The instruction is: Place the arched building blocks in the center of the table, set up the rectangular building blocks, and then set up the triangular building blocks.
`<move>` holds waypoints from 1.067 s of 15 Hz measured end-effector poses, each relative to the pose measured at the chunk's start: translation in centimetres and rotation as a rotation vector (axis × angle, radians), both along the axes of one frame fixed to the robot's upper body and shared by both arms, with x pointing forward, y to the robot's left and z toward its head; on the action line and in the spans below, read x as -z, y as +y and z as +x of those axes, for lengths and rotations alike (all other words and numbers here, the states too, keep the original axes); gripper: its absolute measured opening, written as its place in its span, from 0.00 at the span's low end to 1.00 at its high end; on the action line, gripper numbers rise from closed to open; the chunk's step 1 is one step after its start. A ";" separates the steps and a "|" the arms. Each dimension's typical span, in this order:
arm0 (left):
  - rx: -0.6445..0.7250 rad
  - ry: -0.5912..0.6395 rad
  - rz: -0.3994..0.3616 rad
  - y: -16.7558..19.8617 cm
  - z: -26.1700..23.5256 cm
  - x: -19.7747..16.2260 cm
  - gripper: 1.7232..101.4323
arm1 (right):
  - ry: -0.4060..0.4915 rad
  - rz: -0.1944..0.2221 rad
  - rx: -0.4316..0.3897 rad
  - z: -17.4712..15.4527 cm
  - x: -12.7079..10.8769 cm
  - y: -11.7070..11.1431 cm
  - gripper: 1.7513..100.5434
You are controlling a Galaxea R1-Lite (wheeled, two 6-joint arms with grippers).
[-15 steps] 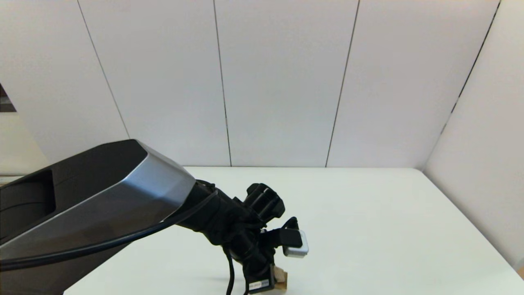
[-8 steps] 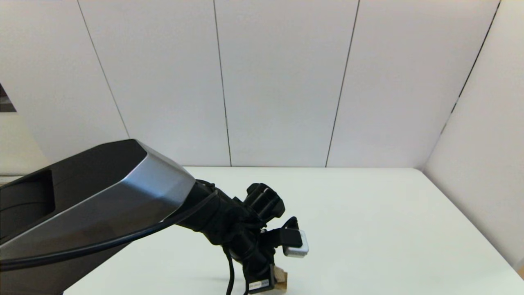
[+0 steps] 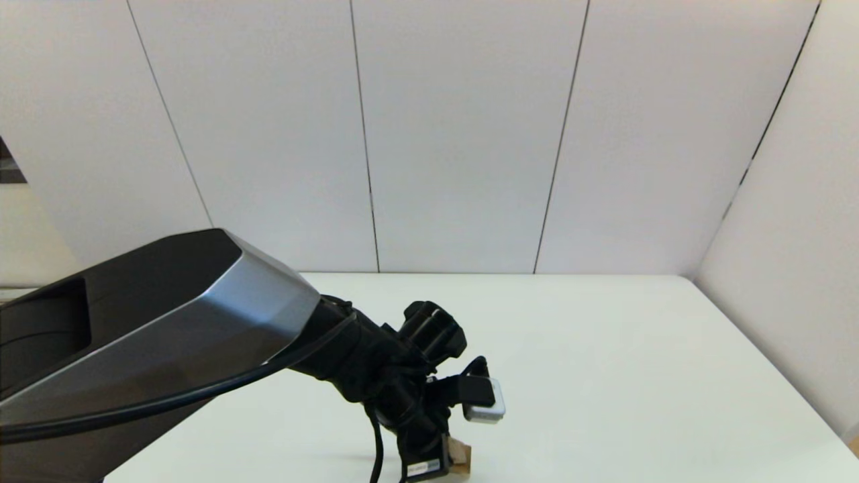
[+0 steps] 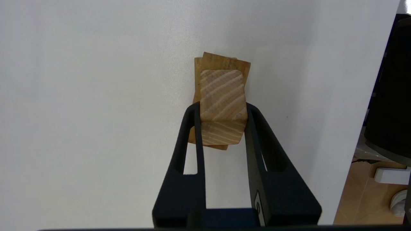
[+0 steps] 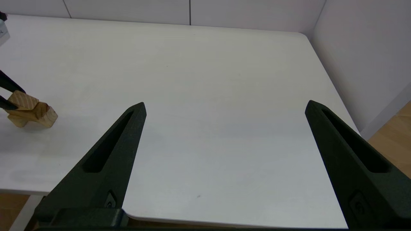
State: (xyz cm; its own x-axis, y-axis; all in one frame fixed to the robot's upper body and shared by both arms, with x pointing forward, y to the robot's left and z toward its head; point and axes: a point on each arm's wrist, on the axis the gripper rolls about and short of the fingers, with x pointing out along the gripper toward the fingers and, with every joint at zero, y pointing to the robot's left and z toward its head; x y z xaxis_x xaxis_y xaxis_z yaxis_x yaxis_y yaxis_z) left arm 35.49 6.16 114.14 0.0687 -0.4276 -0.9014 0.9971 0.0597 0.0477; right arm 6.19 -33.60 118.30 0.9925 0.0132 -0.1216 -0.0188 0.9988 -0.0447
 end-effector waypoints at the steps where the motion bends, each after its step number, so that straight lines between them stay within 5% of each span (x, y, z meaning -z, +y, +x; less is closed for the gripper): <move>1: 0.000 0.000 0.000 0.0 0.0 0.0 0.21 | 0.000 0.000 0.000 0.0 0.0 0.0 0.97; 7: -0.001 0.000 -0.008 0.1 -0.1 -0.1 0.61 | 0.000 0.000 0.000 0.0 0.0 0.0 0.97; 12: -0.023 -0.072 -0.092 0.4 0.6 -3.4 0.78 | 0.000 0.000 0.000 0.0 0.0 0.0 0.97; 16: -0.126 -0.152 -0.226 2.9 -0.7 -10.9 0.85 | 0.000 0.000 0.000 0.0 0.0 0.0 0.97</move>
State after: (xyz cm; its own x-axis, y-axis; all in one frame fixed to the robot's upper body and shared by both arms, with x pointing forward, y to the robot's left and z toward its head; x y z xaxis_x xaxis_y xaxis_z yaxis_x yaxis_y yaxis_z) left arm 34.80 9.11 125.02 0.2609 -0.5957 -0.7596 0.9636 0.2087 0.1672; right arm 6.19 -33.60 118.30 0.9925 0.0130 -0.1216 -0.0186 0.9988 -0.0447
